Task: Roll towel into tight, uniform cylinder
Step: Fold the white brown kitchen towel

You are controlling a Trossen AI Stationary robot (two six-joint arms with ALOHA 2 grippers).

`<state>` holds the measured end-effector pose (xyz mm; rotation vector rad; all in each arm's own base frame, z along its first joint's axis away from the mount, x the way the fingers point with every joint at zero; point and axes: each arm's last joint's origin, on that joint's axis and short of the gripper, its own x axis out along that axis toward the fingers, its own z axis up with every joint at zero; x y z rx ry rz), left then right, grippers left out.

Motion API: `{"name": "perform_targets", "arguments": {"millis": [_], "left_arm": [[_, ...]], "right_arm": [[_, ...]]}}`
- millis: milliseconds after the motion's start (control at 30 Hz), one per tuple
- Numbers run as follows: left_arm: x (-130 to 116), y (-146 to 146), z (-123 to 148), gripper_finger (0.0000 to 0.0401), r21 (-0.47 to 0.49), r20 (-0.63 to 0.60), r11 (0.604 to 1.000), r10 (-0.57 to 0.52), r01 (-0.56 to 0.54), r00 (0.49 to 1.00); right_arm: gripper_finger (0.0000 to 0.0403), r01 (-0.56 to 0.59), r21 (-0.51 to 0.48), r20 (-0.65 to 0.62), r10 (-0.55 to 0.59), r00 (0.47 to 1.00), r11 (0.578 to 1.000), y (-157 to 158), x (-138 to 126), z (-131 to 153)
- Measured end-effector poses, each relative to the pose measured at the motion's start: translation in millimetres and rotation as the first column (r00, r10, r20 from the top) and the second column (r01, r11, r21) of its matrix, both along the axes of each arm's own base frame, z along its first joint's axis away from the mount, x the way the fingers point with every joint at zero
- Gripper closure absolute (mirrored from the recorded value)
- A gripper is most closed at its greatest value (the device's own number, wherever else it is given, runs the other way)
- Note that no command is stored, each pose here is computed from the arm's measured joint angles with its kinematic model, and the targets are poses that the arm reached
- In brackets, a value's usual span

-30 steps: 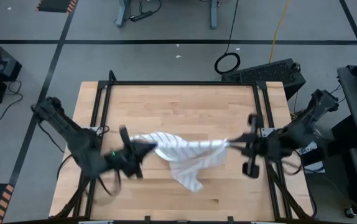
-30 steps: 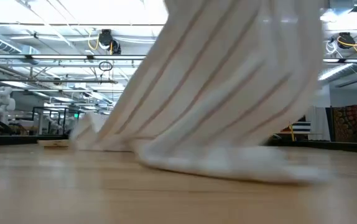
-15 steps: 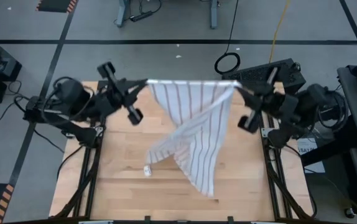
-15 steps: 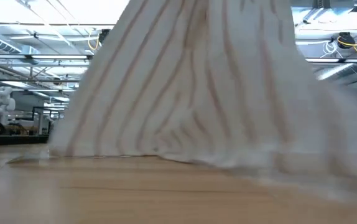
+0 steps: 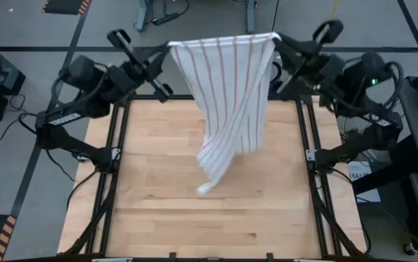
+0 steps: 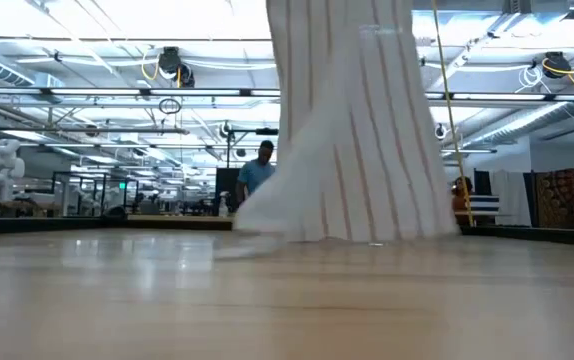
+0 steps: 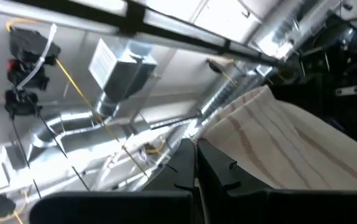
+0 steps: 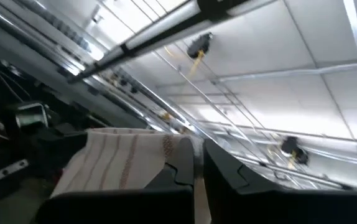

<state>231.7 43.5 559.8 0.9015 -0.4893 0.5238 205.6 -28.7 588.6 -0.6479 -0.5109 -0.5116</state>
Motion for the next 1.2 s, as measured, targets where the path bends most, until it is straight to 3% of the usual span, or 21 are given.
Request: {"name": "perform_targets", "arguments": {"millis": [233, 433, 600, 933, 1200], "left_arm": [[-2, 2, 21, 0.0397, 0.067, 0.043, 0.995, -0.083, 0.08, 0.996], [0, 2, 22, 0.0397, 0.034, 0.008, 0.992, -0.122, 0.122, 0.993], [3, 8, 15, 0.0397, -0.031, -0.061, 0.998, -0.052, 0.05, 0.997], [0, 28, 11, 0.0397, -0.065, -0.111, 0.996, 0.061, -0.068, 0.992], [1, 74, 2, 0.0397, -0.069, -0.143, 0.971, 0.219, -0.23, 0.965]], "right_arm": [[0.0399, -0.148, -0.006, -0.013, 0.148, 0.989, 0.989, -16, 3, 28], [0.0399, -0.166, 0.076, -0.08, 0.172, 0.982, 0.983, -19, 11, 27], [0.0399, -0.16, 0.109, -0.148, 0.175, 0.973, 0.981, -20, 15, 21], [0.0399, -0.048, 0.131, -0.242, 0.079, 0.967, 0.99, -43, 16, 11], [0.0399, 0.115, 0.138, -0.302, -0.069, 0.951, 0.984, -88, 23, -1]]}}
